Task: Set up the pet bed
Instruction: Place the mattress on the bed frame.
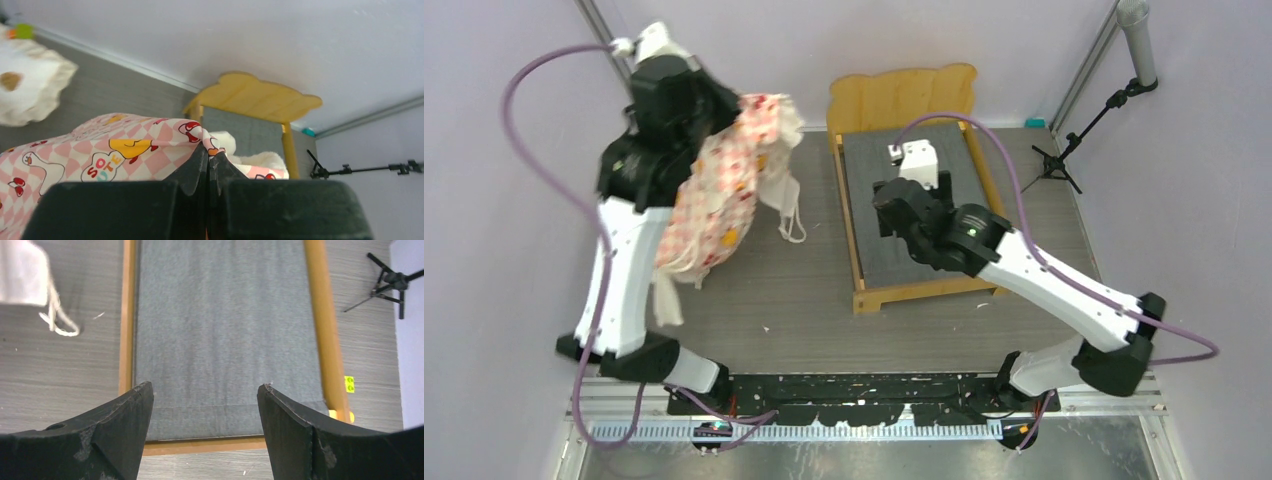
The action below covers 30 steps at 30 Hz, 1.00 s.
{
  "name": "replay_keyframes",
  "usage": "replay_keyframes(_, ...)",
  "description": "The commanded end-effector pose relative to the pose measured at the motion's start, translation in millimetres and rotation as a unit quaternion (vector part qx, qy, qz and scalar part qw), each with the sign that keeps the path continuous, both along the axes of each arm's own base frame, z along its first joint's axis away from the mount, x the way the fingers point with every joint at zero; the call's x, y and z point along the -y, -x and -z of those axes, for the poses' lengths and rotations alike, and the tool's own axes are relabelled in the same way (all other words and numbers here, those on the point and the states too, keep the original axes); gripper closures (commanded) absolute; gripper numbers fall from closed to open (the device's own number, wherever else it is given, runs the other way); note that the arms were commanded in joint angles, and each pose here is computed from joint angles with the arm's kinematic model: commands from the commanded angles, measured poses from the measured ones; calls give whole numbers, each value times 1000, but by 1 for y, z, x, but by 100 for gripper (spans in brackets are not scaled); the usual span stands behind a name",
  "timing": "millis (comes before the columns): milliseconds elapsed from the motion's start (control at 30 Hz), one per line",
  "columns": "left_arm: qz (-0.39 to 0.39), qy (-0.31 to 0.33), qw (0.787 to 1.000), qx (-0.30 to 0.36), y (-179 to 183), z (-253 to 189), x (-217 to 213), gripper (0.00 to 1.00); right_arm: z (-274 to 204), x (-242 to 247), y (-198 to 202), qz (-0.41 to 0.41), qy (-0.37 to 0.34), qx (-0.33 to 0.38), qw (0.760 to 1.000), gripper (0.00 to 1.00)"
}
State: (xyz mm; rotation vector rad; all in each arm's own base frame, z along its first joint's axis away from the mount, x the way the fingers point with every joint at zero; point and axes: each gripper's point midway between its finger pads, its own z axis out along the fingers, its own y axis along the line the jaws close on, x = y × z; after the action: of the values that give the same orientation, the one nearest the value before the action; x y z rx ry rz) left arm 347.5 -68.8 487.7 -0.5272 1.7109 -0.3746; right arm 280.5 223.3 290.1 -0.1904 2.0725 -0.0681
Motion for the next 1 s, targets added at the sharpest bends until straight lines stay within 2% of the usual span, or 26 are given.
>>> replay_keyframes(0,44,-16,993,113,-25,-69,60,100,-31,45,11,66,-36,49,996,20)
replay_keyframes(167,92,-52,987,121,-37,-67,114,100,-46,78,25,95,-46,69,992,20)
replay_keyframes(267,181,-72,975,104,-23,-32,176,100,-49,93,32,106,-51,77,990,20)
replay_keyframes(300,217,-92,968,87,-15,-6,201,95,-51,98,35,109,-52,80,989,20)
replay_keyframes(400,318,-161,933,49,24,58,269,57,-61,120,41,134,-50,97,985,19)
replay_keyframes(433,344,-191,919,31,36,82,284,37,-65,126,43,142,-51,104,983,19)
replay_keyframes(500,376,-232,897,-9,53,124,299,17,-69,136,45,152,-46,110,981,17)
replay_keyframes(567,368,-261,891,-51,57,155,291,9,-69,144,47,164,-38,113,979,16)
replay_keyframes(667,319,-283,902,-64,58,163,255,1,-64,153,49,181,-22,115,976,13)
replay_keyframes(833,258,-256,931,-36,59,134,195,0,-50,157,43,190,-3,98,977,11)
replay_keyframes(967,226,-199,952,-55,42,139,153,0,-35,156,19,175,-17,49,983,11)
